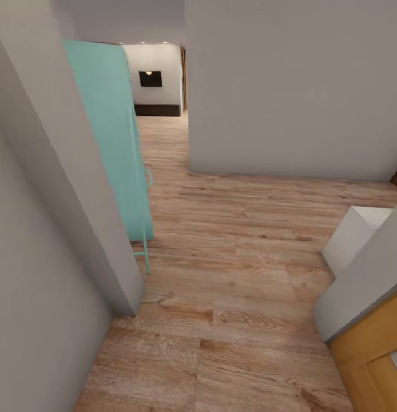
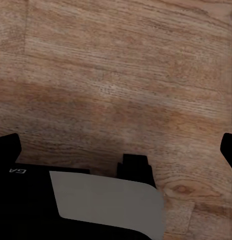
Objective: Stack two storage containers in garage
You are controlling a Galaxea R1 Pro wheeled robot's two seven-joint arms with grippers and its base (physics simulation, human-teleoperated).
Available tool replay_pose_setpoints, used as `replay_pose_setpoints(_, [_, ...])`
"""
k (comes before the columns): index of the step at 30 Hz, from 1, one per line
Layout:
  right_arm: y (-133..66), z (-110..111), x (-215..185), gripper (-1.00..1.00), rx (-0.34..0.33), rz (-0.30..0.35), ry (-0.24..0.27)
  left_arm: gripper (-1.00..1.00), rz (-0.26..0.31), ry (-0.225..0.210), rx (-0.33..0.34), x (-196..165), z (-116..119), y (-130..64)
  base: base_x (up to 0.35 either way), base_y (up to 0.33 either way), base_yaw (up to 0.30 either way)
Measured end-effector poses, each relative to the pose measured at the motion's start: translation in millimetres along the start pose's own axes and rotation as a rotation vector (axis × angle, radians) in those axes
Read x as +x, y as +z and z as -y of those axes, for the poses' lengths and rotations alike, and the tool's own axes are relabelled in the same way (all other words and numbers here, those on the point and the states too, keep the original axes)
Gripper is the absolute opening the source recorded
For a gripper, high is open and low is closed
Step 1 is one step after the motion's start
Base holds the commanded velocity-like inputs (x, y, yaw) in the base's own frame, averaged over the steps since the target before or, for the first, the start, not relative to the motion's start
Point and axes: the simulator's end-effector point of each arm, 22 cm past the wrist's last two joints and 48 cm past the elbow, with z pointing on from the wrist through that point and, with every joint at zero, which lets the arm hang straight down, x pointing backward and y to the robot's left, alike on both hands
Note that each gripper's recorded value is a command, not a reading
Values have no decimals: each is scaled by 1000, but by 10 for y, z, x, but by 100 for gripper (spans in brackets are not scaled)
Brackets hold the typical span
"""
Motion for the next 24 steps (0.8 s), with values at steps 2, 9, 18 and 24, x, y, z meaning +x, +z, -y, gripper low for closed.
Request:
replay_pose_setpoints(2, [0, 0, -2, 100, 0, 0, 0, 100, 0, 0, 0, 0, 0, 0, 339, -112, 0])
replay_pose_setpoints(9, [0, 1, 3, 100, 0, 0, 2, 100, 0, 0, 0, 0, 0, 0, 325, -168, -95])
replay_pose_setpoints(18, [0, -2, 0, 100, -1, 0, 3, 100, 0, 0, 0, -1, 0, 0, 325, -104, -54])
replay_pose_setpoints(24, [1, -8, 0, 100, -1, 1, 4, 100, 1, 0, 0, -3, 0, 0, 343, -16, -5])
